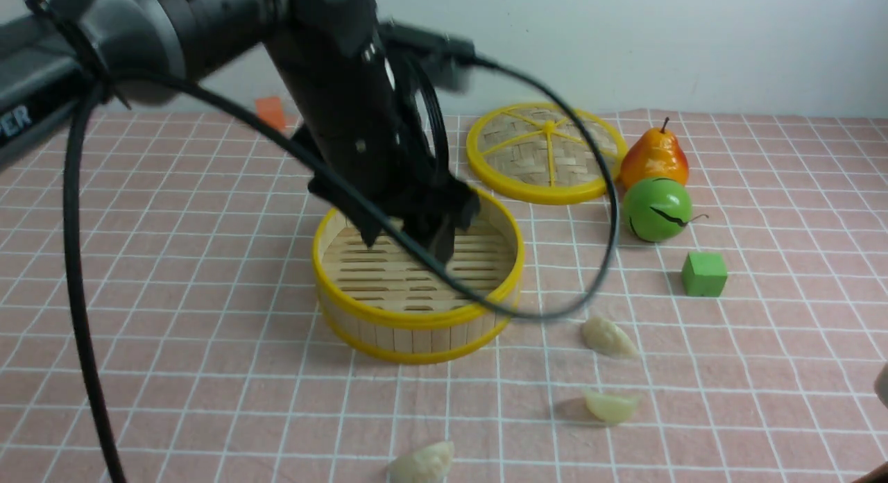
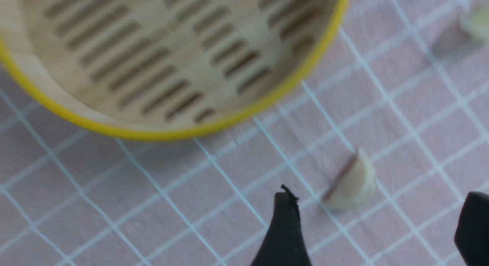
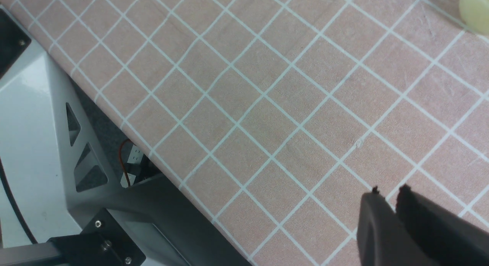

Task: Put the dumplings into the steamer on the table with the pink tablecloth.
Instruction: 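Reach for and grasp a dumpling on the table with the left gripper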

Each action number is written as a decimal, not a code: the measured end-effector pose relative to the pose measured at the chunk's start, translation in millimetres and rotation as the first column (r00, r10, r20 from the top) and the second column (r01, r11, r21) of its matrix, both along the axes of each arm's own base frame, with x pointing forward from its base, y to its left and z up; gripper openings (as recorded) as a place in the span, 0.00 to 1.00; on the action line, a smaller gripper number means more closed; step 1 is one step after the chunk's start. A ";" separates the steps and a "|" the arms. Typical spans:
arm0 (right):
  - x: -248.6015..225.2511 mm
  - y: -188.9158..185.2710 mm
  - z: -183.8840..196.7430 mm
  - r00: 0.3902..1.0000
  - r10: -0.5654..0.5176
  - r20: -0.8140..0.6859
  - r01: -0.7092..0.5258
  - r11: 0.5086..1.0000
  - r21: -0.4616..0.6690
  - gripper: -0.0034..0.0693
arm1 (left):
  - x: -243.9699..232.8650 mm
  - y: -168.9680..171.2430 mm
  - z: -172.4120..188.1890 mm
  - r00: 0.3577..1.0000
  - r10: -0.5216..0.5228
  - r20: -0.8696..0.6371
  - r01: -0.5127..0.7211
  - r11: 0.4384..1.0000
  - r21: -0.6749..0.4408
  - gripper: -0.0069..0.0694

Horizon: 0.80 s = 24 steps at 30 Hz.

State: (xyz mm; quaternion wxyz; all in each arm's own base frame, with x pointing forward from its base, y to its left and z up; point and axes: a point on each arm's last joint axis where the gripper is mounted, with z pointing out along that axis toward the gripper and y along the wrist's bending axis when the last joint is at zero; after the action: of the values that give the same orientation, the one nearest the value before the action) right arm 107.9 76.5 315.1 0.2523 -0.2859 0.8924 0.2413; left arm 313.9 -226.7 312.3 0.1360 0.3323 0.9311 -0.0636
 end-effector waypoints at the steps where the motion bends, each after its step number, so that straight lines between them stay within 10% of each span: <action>1: -0.5 0.0 0.4 1.000 0.000 0.002 0.000 1.000 0.003 0.16 | -10.1 -5.0 -16.4 0.998 -0.043 -0.038 0.044 0.998 0.048 0.80; 19: -5.5 -1.5 3.7 1.000 -0.001 0.029 0.000 1.000 0.011 0.17 | -31.7 -33.2 -140.1 0.979 -0.087 -0.187 0.118 0.980 0.163 0.79; 24: -5.4 -1.9 3.5 1.000 -0.001 0.030 0.001 1.000 0.006 0.18 | -27.8 -34.7 -150.4 0.984 -0.014 -0.180 0.047 0.982 0.183 0.62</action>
State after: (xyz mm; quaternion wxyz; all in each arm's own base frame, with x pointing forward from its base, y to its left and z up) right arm 102.6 74.6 318.6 0.2666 -0.2885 0.8879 0.2395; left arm 286.1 -261.4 161.9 0.0195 0.3509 0.9362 -0.0079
